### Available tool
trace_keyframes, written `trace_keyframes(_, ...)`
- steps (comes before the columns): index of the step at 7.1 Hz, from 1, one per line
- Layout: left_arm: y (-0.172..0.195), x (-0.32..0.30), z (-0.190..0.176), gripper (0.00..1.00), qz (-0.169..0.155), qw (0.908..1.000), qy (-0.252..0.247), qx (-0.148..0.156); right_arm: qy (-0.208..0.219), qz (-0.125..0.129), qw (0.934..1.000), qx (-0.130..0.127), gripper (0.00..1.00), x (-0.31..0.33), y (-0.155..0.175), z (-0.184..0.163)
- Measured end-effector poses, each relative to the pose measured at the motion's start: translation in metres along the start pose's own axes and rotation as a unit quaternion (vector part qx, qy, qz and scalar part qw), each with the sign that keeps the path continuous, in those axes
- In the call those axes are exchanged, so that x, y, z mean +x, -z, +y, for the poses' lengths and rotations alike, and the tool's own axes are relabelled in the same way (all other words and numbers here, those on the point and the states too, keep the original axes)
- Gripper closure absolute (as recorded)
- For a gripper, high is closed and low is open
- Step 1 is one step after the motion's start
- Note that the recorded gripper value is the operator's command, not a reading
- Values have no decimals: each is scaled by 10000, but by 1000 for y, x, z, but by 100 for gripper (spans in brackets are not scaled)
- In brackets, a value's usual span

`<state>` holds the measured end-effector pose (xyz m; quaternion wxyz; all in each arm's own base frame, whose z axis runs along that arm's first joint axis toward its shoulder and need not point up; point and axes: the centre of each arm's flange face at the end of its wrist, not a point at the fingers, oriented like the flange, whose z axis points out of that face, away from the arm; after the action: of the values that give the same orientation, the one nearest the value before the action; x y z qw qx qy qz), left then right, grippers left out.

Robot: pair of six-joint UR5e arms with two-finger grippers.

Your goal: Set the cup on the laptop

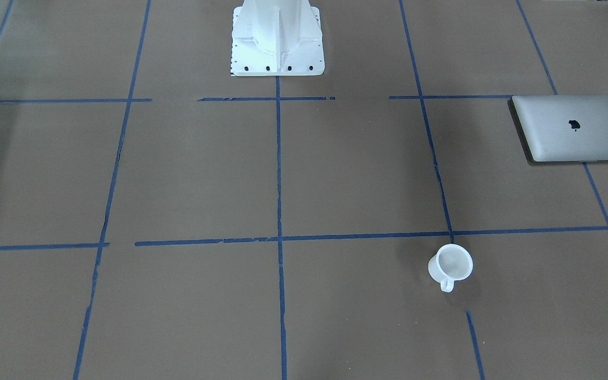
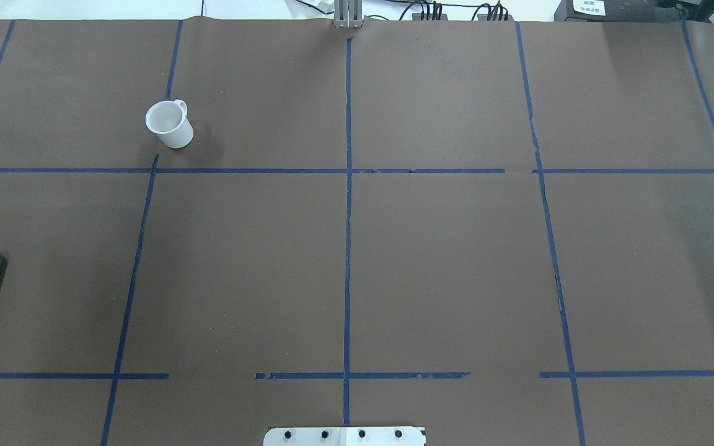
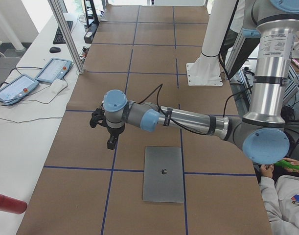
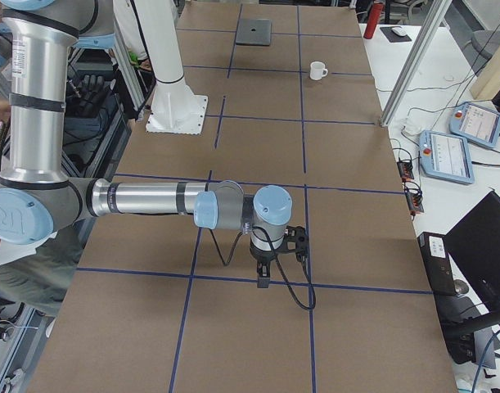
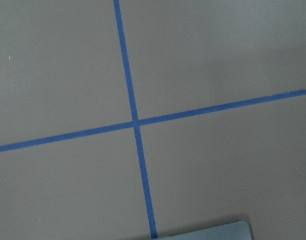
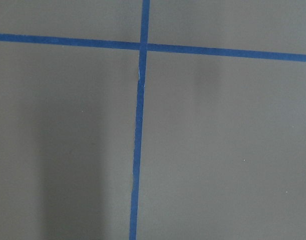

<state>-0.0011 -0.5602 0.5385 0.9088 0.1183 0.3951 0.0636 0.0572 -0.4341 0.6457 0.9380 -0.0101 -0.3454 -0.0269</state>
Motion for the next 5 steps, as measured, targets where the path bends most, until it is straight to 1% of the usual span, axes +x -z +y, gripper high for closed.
trace_keyframes(2,-14,57,-93,0,-76,9997,-35,-221,-1,0,10000,-1,0,0,0,0)
trace_keyframes(4,-39,124,-167,1,-117,9990,60,-425,-1,-1,10000,0,0,0,0,0)
trace_keyframes(5,-57,156,-194,1,-89,9987,155,-476,0,-2,10000,0,0,0,0,0)
